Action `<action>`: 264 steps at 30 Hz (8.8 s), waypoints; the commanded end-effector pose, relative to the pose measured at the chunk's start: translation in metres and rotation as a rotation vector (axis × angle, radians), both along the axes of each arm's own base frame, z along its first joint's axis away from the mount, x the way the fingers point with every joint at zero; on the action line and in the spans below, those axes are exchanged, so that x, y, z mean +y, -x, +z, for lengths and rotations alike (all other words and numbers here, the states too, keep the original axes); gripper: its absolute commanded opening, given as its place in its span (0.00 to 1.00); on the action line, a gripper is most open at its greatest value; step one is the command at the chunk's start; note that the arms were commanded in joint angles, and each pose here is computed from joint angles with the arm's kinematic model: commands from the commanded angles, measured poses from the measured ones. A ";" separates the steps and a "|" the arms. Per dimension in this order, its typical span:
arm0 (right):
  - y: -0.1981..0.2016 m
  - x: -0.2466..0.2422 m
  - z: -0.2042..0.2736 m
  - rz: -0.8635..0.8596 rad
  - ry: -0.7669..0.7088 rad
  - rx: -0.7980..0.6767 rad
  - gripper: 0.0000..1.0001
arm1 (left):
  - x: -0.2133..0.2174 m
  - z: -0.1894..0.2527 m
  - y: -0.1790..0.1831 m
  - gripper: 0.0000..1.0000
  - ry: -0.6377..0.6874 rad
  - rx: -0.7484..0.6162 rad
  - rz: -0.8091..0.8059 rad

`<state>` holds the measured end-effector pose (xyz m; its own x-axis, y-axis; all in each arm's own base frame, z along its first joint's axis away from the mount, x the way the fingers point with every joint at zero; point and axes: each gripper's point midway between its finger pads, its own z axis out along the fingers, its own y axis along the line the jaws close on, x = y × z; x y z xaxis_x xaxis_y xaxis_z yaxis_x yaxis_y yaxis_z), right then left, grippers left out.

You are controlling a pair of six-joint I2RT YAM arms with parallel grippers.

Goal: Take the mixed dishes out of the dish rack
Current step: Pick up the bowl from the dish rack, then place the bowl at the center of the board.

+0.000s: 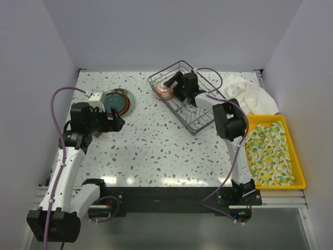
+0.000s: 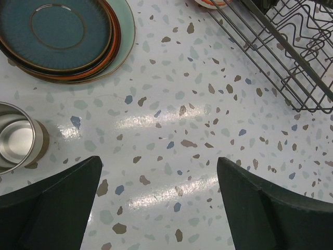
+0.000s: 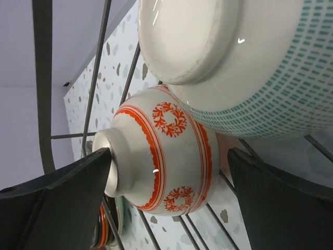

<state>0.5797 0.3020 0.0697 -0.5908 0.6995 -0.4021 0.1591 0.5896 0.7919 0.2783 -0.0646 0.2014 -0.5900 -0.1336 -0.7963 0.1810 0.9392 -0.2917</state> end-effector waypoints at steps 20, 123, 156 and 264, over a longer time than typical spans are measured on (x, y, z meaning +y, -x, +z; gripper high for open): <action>-0.005 0.003 0.036 0.117 0.041 -0.266 0.85 | -0.013 0.003 0.000 0.98 0.079 -0.027 -0.020; 0.322 0.062 0.104 0.672 1.871 -1.203 0.53 | -0.107 -0.031 -0.058 0.93 0.448 0.362 -0.083; 0.319 0.057 0.087 0.566 1.992 -1.265 0.56 | -0.158 -0.080 -0.013 0.51 0.378 0.688 -0.268; 0.096 -0.077 0.178 0.410 1.239 -0.590 0.98 | 0.029 -0.014 -0.010 0.74 0.088 0.059 0.393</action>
<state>0.4525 0.2251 0.2171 -0.2451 -0.5165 -0.8205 -0.3859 0.8283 -0.4061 0.2986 -0.0377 0.1592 -0.5604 -0.4441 -0.6991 -0.2418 0.8950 -0.3747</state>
